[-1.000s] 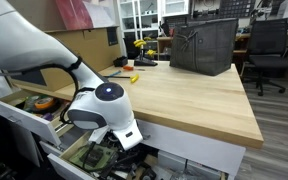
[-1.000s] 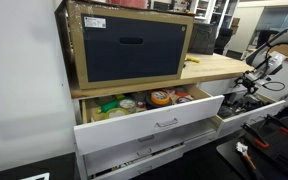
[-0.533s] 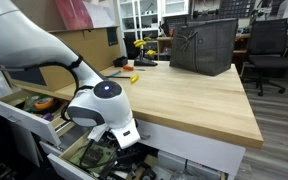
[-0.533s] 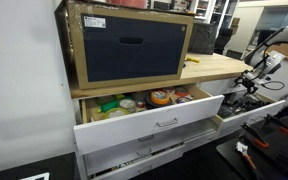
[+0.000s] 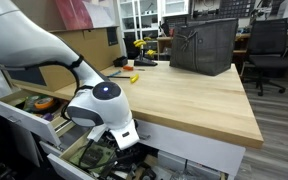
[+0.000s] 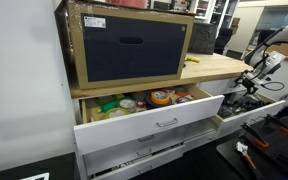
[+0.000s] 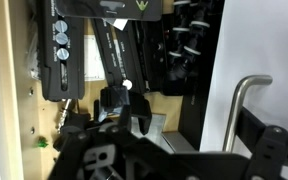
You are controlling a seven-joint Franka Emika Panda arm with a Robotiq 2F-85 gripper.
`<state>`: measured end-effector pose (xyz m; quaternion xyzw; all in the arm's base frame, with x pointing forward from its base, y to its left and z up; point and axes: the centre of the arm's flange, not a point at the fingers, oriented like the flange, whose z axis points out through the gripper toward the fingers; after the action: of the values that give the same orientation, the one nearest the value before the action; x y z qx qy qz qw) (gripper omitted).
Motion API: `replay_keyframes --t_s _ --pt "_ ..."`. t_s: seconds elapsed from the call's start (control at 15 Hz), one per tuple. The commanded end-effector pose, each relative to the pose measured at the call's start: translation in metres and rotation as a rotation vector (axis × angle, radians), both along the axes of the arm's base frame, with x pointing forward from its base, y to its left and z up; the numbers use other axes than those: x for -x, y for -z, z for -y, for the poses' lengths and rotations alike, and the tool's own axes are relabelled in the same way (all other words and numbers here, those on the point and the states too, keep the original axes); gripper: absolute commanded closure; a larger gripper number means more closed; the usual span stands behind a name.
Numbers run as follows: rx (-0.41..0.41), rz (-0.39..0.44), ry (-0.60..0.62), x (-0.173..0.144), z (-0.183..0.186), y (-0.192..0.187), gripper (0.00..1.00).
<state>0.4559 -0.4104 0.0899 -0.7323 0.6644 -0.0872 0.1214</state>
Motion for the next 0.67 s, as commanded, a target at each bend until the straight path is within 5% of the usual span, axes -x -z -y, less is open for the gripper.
replay_keyframes --t_s 0.0,0.6 --pt "-0.075 -0.113 -0.039 0.054 -0.019 0.05 0.0" --pt "-0.129 -0.106 -0.078 0.081 0.008 0.044 0.0"
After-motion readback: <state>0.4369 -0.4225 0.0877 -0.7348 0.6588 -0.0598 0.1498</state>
